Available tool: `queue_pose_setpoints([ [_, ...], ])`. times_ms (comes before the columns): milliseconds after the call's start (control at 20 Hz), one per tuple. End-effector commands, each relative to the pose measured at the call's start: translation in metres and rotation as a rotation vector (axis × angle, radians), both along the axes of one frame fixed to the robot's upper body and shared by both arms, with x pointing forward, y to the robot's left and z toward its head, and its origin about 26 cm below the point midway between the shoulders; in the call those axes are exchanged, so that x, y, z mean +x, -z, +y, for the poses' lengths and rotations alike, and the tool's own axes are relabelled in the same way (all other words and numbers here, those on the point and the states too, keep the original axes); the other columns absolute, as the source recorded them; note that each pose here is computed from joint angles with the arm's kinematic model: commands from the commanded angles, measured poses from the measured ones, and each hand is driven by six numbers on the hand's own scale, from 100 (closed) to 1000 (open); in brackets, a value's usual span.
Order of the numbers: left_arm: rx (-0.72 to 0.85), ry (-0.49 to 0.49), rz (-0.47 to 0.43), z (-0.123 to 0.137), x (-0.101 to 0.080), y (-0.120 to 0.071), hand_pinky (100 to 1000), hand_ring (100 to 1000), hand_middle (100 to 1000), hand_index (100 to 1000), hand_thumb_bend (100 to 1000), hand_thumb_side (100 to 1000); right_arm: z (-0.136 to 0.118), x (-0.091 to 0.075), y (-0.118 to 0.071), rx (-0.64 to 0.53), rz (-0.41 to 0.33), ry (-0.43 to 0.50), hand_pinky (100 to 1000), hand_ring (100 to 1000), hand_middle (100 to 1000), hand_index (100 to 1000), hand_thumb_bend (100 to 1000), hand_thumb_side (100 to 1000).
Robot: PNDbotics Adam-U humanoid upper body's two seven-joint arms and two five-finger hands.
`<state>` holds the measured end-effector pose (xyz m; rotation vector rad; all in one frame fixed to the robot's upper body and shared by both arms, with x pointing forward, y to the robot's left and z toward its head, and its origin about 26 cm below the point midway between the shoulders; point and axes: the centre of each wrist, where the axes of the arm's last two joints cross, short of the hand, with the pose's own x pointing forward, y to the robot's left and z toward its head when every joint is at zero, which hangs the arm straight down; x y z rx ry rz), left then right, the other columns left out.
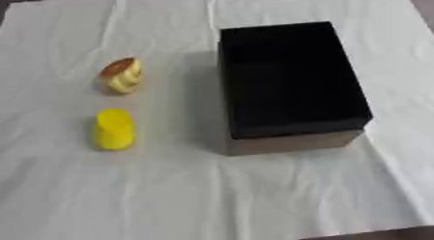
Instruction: Pick up objects on the table and place them in the box.
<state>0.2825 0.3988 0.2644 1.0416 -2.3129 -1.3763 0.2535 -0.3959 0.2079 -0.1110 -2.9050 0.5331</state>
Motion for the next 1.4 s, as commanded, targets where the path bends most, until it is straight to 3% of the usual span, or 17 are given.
queue_pose_setpoints([
  [50,0.170,-0.027,0.006,-0.002,0.000,-0.020,853,892,787,927,225,485,-0.001,-0.003,-0.010,-0.063,-0.036,0.014,955,948,614,882,100,234],
  [200,0.248,-0.017,0.043,-0.010,0.004,-0.026,865,918,803,932,241,497,0.000,-0.003,-0.009,-0.070,-0.034,0.016,955,947,613,882,100,233],
  [450,0.330,0.040,0.183,-0.026,0.013,-0.029,897,971,835,940,256,481,0.001,-0.002,-0.009,-0.077,-0.037,0.009,954,945,613,881,100,226],
  [500,0.355,0.052,0.213,-0.030,0.015,-0.030,915,986,845,941,309,424,0.002,-0.001,-0.010,-0.078,-0.037,0.006,953,944,612,881,100,225],
  [700,0.458,0.080,0.303,-0.043,0.019,-0.033,931,999,859,947,385,350,0.002,-0.001,-0.010,-0.082,-0.032,0.001,955,944,610,882,100,235],
  [850,0.516,0.086,0.343,-0.052,0.022,-0.033,935,1000,864,955,411,340,0.003,0.000,-0.010,-0.088,-0.026,-0.003,955,944,609,881,100,238],
  [1100,0.515,0.091,0.373,-0.070,0.028,-0.034,935,1000,865,961,389,352,0.004,0.000,-0.010,-0.092,-0.013,-0.006,957,945,605,881,100,252],
  [1400,0.438,0.117,0.348,-0.097,0.041,-0.039,925,1000,865,949,327,364,0.005,0.000,-0.008,-0.097,0.005,-0.009,959,945,601,882,100,270],
])
